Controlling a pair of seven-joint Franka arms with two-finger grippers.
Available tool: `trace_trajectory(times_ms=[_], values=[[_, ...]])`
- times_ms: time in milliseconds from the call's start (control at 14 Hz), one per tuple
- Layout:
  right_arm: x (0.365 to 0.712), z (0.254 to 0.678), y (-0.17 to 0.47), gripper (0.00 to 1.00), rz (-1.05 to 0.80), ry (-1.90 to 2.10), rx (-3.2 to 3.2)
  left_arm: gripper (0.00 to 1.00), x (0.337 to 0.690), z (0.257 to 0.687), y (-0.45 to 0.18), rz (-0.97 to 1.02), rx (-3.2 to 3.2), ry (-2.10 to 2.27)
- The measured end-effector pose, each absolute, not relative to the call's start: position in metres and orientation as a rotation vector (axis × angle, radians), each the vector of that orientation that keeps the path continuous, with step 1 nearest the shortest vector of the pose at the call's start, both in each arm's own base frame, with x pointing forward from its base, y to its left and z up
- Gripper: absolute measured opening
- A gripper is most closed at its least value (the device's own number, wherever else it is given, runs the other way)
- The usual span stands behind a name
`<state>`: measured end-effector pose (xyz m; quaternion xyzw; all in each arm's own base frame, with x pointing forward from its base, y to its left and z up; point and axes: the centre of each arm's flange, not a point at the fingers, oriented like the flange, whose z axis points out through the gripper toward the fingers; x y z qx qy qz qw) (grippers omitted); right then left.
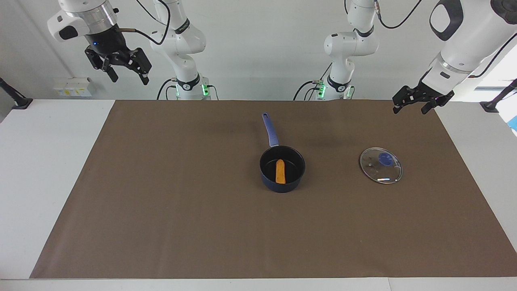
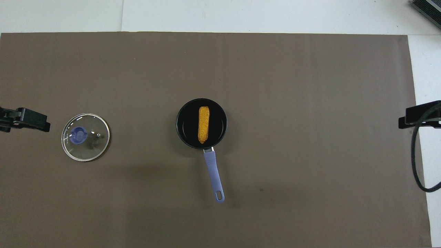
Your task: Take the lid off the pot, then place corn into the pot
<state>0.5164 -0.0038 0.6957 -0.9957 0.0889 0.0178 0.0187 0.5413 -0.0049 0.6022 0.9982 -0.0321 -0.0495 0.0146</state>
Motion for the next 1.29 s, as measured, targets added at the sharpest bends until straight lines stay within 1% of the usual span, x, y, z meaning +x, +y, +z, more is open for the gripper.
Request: trace_trajectory(times_ms=[714, 1143, 1286], values=[[0.515, 0.689, -0.001, 1.00, 0.074, 0.264, -3.092, 1.00, 0.541, 0.602, -0.005, -0.154, 3.107, -0.100], [0.518, 0.686, -0.004, 1.00, 0.054, 0.184, -3.095, 1.00, 0.541, 0.602, -0.005, -0.154, 3.107, -0.100], [0.521, 0.686, -0.011, 1.00, 0.013, 0.203, -3.091, 1.00, 0.541, 0.602, -0.005, -0.154, 3.107, -0.100]])
